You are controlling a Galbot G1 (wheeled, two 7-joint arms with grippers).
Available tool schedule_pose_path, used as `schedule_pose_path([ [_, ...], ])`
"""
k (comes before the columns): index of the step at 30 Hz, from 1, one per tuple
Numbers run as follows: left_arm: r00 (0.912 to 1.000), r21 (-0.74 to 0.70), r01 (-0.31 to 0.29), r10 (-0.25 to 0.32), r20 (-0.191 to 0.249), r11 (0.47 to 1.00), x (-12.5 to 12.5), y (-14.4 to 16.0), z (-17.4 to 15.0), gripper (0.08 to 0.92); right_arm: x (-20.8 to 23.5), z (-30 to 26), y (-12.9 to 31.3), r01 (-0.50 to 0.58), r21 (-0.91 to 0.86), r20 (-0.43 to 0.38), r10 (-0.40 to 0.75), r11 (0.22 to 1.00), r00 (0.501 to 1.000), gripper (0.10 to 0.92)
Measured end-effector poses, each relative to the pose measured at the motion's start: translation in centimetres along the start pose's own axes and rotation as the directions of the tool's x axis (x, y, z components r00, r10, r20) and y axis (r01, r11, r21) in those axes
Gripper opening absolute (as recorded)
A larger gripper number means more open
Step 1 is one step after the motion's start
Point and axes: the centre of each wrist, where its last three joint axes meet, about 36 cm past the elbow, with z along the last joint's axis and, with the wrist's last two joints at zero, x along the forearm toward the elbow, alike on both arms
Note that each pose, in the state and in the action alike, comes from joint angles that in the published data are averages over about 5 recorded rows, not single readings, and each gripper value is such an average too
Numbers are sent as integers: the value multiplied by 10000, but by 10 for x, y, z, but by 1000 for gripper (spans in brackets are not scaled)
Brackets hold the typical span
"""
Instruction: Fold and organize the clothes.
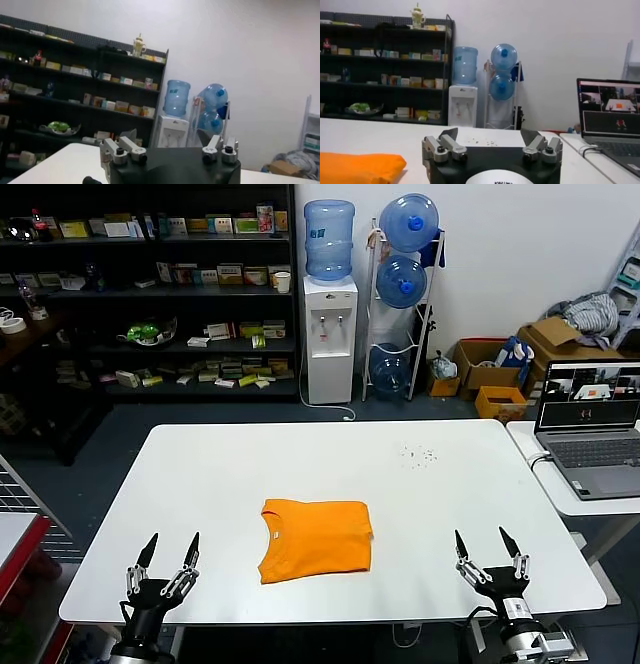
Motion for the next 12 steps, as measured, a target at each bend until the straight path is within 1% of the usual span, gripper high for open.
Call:
schedule_pose_path([
  [5,9999,-82,-103,102,-95,9999,3,-1,0,823,2,4,0,39,9,-79,-39,10000,10000,823],
  [12,9992,-136,-165,160,-378,9998,10,-6,3,823,7,11,-5,117,36,-328,-116,9999,9994,823],
])
